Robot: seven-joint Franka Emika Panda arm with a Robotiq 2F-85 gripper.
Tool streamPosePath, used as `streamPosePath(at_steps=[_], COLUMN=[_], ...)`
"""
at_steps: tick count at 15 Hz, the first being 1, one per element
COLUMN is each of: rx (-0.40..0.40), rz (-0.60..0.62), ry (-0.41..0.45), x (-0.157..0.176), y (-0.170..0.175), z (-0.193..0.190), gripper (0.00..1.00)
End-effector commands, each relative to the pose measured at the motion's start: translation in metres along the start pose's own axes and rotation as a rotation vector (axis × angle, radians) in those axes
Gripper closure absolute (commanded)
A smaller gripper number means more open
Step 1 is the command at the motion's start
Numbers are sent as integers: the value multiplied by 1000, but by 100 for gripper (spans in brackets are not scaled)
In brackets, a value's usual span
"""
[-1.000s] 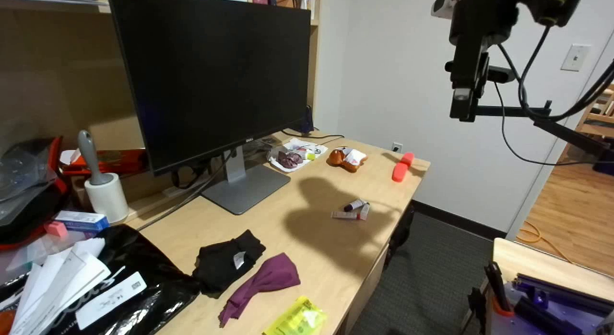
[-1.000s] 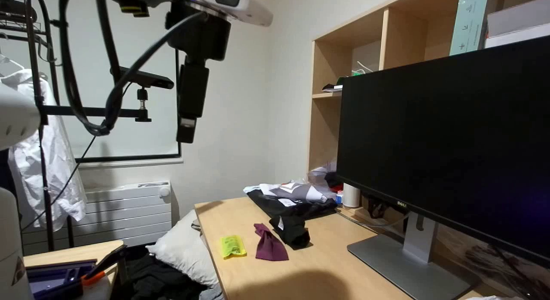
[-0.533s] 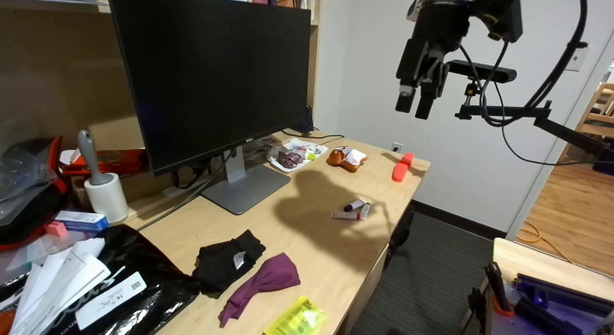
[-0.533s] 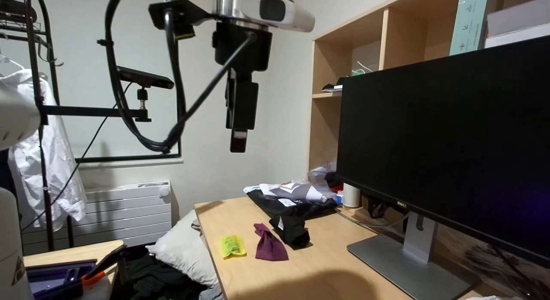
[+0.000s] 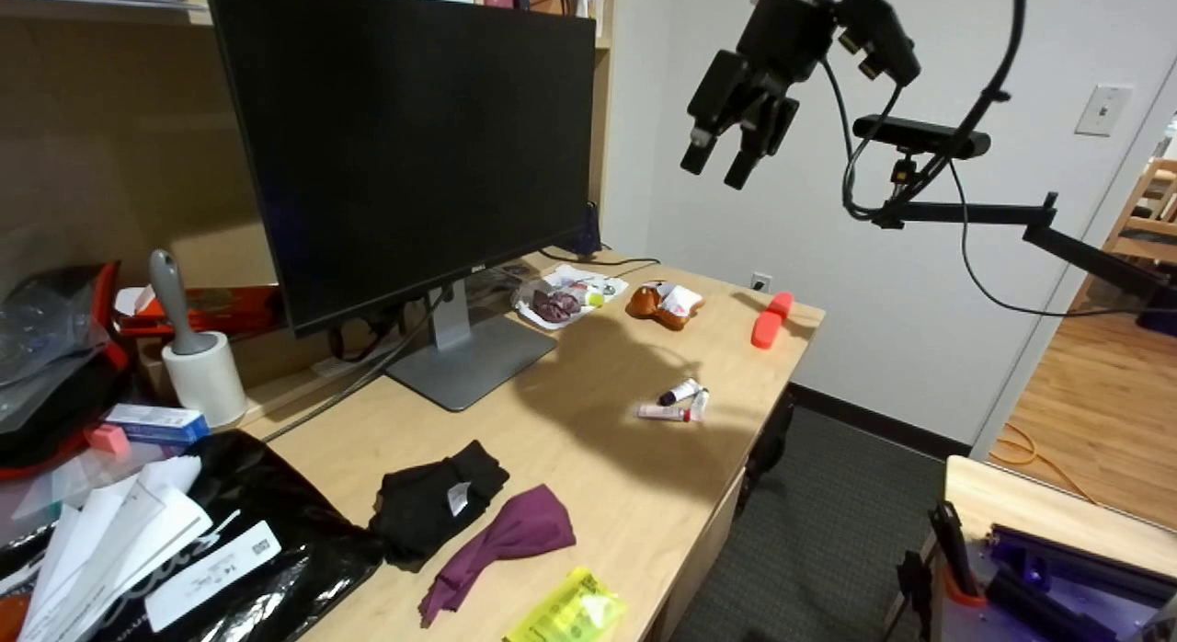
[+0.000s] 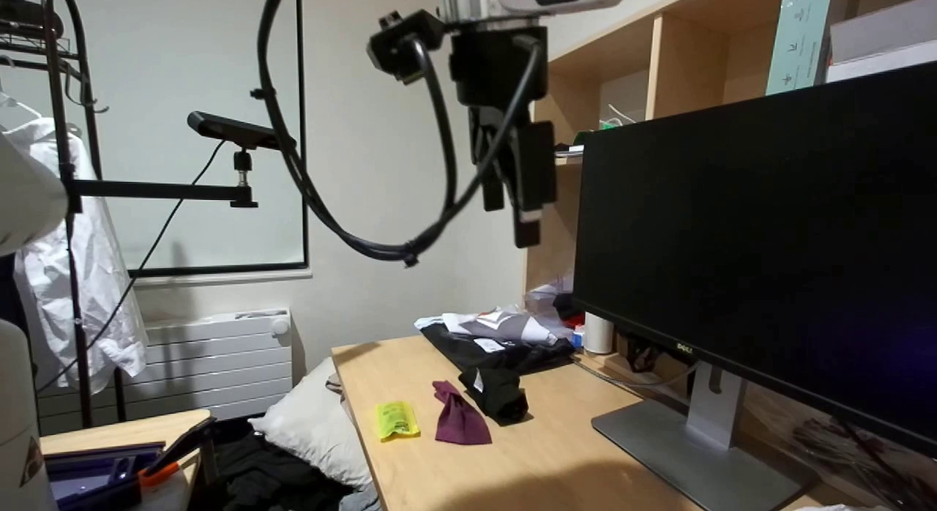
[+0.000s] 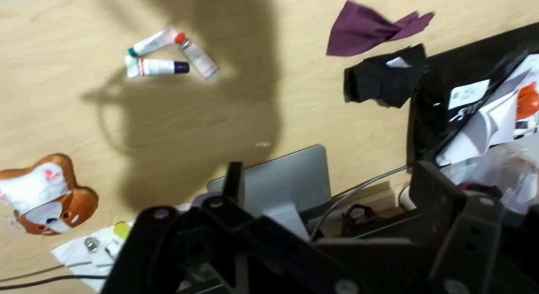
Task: Move the stuffed toy away from the computer
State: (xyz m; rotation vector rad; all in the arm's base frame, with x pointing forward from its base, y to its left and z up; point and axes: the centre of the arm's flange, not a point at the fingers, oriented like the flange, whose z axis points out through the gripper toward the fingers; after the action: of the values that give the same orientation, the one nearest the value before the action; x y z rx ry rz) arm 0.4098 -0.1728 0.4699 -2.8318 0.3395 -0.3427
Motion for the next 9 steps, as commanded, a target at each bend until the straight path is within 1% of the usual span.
streamPosePath(at_steps=[1,2,3,4,6,9], rx=[-56,-89,-105,-94,-118,-126], rz=[-24,-20,27,9,25,23], ry=[83,103,71,77,50,50], x=[58,68,69,39,51,58], y=[52,65,71,55,68,69], z=[43,54,56,41,58,59], gripper=[0,0,0,0,0,0])
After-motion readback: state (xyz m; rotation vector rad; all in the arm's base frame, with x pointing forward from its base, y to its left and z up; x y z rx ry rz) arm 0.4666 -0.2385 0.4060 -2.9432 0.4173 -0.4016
